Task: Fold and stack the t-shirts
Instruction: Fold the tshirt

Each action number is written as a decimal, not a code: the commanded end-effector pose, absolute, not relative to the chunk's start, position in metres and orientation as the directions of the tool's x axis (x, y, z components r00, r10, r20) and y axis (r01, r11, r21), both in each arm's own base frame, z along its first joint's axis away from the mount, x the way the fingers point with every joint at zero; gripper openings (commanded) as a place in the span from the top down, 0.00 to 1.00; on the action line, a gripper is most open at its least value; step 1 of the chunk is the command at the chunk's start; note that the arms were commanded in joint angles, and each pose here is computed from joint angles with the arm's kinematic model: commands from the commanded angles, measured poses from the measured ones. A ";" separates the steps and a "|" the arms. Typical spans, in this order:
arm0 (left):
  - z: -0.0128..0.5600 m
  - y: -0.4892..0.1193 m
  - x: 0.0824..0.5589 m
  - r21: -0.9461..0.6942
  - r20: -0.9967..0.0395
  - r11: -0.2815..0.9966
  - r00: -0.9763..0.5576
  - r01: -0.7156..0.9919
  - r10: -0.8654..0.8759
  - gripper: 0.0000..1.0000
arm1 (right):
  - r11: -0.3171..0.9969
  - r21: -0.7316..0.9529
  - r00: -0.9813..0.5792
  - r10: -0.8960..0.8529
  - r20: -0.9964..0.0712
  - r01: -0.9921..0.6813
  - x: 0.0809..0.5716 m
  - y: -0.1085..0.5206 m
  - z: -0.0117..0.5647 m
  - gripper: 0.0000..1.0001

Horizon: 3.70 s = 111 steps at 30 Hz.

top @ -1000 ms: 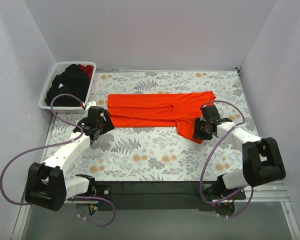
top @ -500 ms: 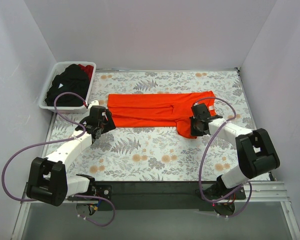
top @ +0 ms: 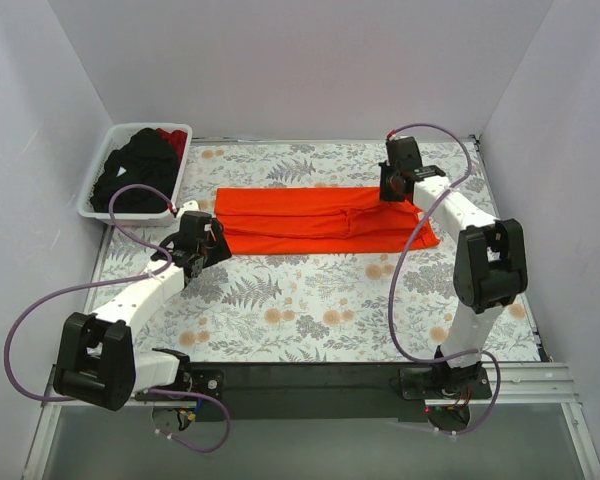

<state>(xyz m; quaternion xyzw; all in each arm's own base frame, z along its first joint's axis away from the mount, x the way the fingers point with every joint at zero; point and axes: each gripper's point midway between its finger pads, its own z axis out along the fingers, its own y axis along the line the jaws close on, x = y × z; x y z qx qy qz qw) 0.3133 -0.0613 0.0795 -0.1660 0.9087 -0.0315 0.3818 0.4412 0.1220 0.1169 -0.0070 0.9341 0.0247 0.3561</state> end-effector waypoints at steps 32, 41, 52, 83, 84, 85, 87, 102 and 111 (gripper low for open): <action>0.051 -0.042 0.360 -0.275 -0.519 0.816 -0.636 -0.509 -0.572 0.36 | 0.765 0.568 -0.606 0.615 -0.505 0.303 0.384 -0.016 0.081 0.42; 0.027 -0.041 0.367 -0.237 -0.475 0.814 -0.668 -0.530 -0.573 0.41 | 0.688 0.649 -0.593 0.682 -0.429 0.323 0.376 -0.023 0.049 0.45; 0.004 -0.042 0.355 -0.200 -0.420 0.821 -0.710 -0.535 -0.565 0.75 | 0.682 0.636 -0.606 0.690 -0.395 0.361 0.373 -0.029 0.023 0.71; 0.034 -0.025 0.288 -0.189 -0.461 0.797 -0.664 -0.574 -0.588 0.35 | 0.795 0.385 -0.561 0.604 -0.566 0.469 0.357 -0.089 0.078 0.59; 0.040 -0.025 0.290 -0.197 -0.478 0.801 -0.658 -0.565 -0.582 0.35 | 0.803 0.372 -0.561 0.593 -0.577 0.465 0.358 -0.088 0.082 0.58; 0.044 -0.024 0.291 -0.199 -0.491 0.811 -0.660 -0.551 -0.569 0.35 | 0.824 0.349 -0.558 0.562 -0.611 0.447 0.365 -0.083 0.093 0.58; 0.053 -0.023 0.294 -0.211 -0.520 0.818 -0.646 -0.536 -0.558 0.35 | 0.853 0.325 -0.562 0.515 -0.647 0.408 0.372 -0.072 0.106 0.58; 0.059 -0.025 0.303 -0.216 -0.582 0.844 -0.629 -0.491 -0.515 0.35 | 0.944 0.317 -0.722 0.158 -0.673 -0.088 0.450 0.122 0.098 0.83; 0.063 -0.023 0.306 -0.208 -0.597 0.845 -0.620 -0.493 -0.509 0.35 | 0.932 0.334 -0.756 0.119 -0.643 -0.137 0.480 0.161 0.072 0.84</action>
